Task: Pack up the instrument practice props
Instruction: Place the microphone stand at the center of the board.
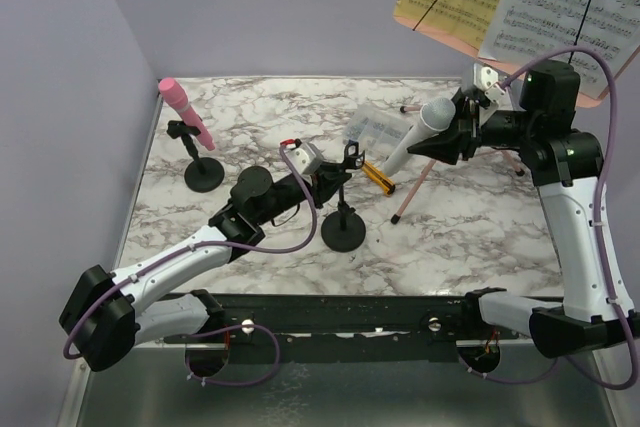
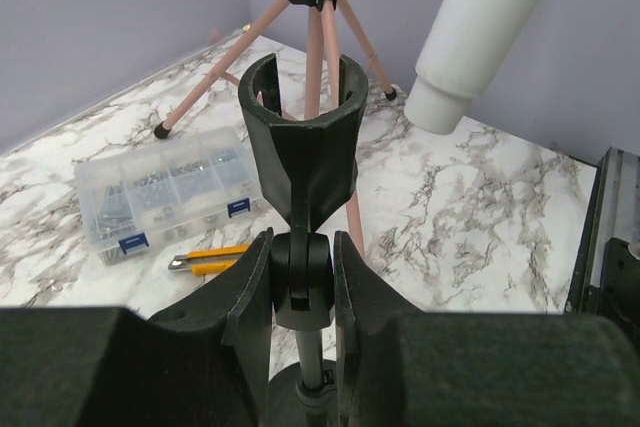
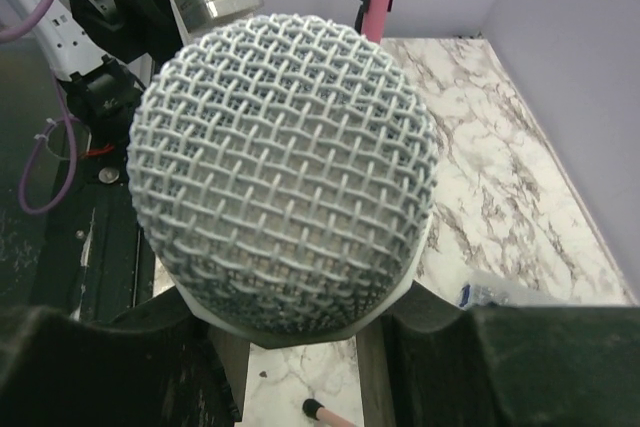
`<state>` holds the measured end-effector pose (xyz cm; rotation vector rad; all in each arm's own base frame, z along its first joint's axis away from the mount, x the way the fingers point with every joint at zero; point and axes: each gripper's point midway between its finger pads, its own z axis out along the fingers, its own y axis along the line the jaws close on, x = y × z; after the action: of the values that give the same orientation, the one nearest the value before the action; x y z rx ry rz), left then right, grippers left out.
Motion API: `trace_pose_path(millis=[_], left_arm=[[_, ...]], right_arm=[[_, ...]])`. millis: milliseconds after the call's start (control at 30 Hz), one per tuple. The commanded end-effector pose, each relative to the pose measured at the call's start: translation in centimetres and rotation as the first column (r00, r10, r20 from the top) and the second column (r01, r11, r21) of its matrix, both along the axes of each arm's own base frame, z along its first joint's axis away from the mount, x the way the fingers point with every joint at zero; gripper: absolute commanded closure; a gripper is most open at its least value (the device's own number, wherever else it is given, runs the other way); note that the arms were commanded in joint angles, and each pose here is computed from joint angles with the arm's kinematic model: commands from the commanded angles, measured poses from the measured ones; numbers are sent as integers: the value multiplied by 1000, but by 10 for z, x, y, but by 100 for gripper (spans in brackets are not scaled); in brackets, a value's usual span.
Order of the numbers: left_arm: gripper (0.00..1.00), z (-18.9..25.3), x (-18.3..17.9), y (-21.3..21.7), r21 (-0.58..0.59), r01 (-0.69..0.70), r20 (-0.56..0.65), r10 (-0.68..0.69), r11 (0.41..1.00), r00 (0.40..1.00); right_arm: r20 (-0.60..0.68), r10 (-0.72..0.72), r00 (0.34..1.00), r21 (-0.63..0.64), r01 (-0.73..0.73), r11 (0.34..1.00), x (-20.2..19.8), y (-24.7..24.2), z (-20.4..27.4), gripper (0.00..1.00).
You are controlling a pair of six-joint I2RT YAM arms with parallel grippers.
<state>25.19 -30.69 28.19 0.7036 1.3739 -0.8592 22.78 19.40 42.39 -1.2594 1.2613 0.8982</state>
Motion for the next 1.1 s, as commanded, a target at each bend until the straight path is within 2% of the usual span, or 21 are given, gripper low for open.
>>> trace_pose_path(millis=[0, 333, 467, 533, 633, 767, 900, 1033, 1067], left_arm=[[100, -18, 21, 10, 93, -102, 3, 102, 990, 995], [100, -14, 26, 2, 116, -86, 16, 85, 989, 996], [85, -17, 28, 4, 123, -97, -2, 98, 988, 995], [74, -18, 27, 5, 116, -105, -15, 108, 988, 994], [52, -17, 24, 7, 95, -104, -45, 109, 990, 993], [32, -8, 18, 7, 60, -91, -80, 96, 994, 992], [21, 1, 13, 9, 27, -86, -100, 88, 996, 991], [2, 15, 4, 14, -14, -82, -122, 79, 997, 989], [1, 19, 0, 16, -35, -75, -134, 70, 997, 989]], right_arm=[[-15, 13, 1000, 3, -13, 1000, -10, -6, -9, 100], [-59, -16, 998, -7, 16, 1000, -16, -19, -41, 100], [-86, -11, 996, -1, 11, 1000, -20, -22, -55, 100], [-93, -9, 996, -1, 9, 1000, -22, -23, -60, 100], [-104, 4, 995, 5, -4, 1000, -25, -22, -65, 100], [-109, 15, 994, 10, -14, 1000, -26, -22, -69, 100], [-119, 17, 993, 14, -16, 1000, -27, -23, -74, 100], [-128, 15, 992, 13, -13, 1000, -28, -24, -79, 100], [-130, 15, 991, 13, -13, 1000, -28, -24, -80, 100]])
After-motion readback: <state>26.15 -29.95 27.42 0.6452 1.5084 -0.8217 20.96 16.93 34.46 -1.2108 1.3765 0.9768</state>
